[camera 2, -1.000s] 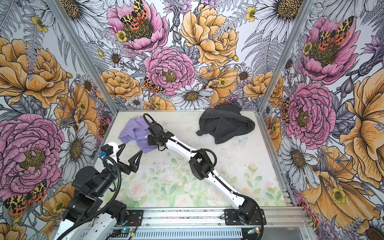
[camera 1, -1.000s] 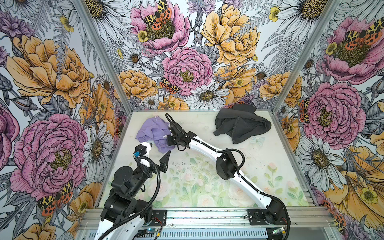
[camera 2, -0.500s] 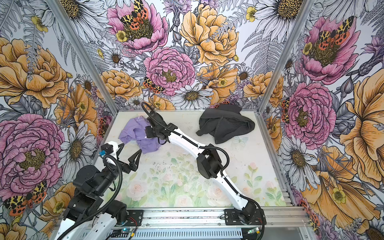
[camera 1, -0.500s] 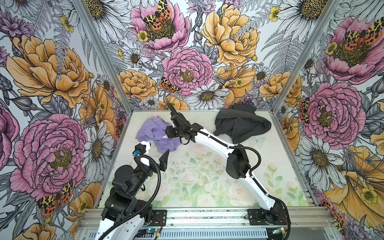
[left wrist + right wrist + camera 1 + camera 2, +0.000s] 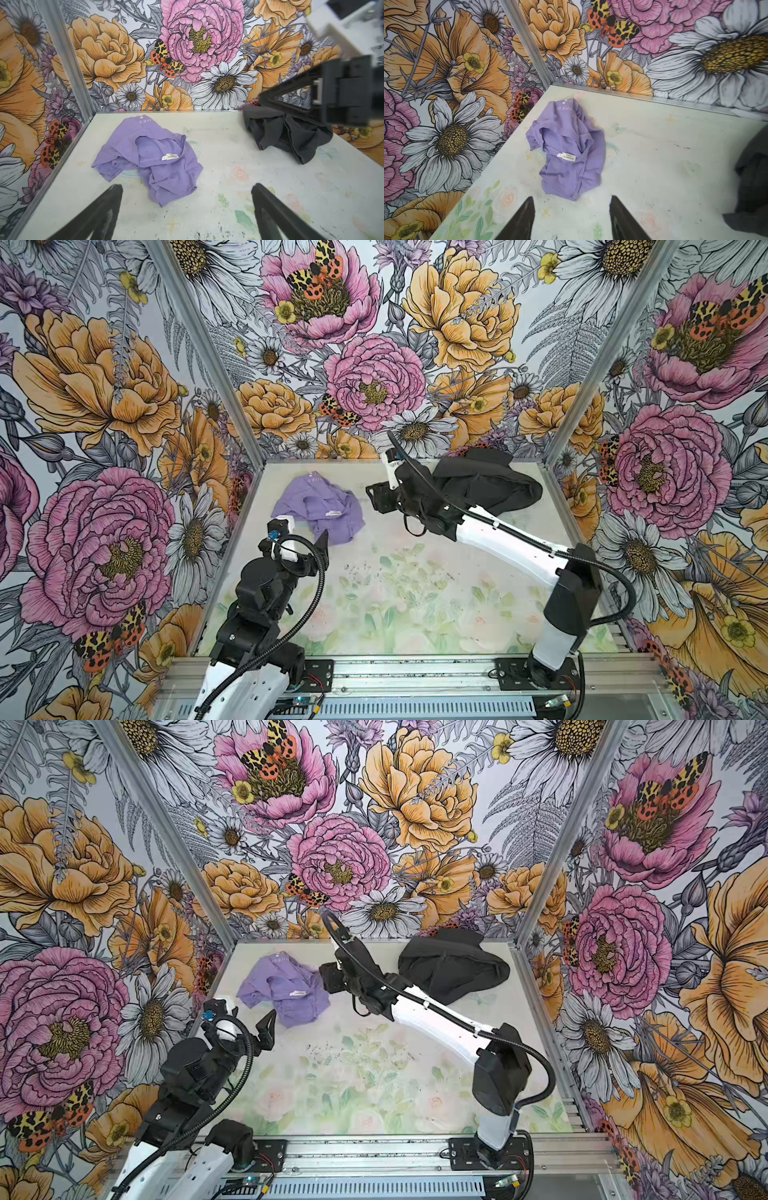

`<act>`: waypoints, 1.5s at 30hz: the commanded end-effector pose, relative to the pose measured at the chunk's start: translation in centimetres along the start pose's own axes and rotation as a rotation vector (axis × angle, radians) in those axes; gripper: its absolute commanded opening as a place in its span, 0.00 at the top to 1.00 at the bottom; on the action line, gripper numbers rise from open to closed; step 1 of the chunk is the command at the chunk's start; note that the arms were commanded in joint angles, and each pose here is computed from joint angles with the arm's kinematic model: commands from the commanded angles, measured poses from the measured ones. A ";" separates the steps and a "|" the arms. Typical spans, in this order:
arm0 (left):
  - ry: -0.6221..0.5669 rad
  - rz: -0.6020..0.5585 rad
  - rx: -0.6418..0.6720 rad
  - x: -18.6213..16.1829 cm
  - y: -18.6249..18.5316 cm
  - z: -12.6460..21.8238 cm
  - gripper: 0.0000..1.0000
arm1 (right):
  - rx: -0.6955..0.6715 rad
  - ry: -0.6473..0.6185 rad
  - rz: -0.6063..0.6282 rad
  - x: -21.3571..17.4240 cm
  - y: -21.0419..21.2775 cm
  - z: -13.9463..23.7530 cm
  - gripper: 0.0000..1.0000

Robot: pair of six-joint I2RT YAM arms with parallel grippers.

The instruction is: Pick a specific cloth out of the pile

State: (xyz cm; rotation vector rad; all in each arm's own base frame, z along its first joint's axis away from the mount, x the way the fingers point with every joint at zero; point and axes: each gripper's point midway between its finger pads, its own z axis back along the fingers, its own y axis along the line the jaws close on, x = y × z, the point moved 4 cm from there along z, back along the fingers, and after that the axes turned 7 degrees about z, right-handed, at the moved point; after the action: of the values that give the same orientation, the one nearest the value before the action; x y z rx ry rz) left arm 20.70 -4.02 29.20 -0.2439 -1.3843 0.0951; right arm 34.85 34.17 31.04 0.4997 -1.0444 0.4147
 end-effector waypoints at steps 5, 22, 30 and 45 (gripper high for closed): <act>-0.145 0.194 0.215 0.4 2.7 -2.1 0.01 | -0.182 -0.201 -0.038 -0.8 -8.9 8.0 0.31; -0.259 -0.017 0.449 -6.7 7.9 -8.0 0.01 | -0.831 -0.154 -0.033 -14.9 -27.6 18.9 0.07; -0.262 -0.079 0.368 -8.2 8.9 -10.9 0.01 | -0.860 -0.203 -0.014 -19.0 -31.0 17.3 0.03; -0.045 -0.059 0.297 -10.8 10.2 -17.1 0.01 | -0.701 -0.194 0.081 -19.2 -33.2 12.2 0.01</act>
State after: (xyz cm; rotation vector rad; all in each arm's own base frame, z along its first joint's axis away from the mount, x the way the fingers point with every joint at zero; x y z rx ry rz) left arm 34.93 1.96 13.43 0.0790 -1.4442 0.2765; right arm 33.97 -2.38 9.83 -0.1797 -1.2181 -0.0155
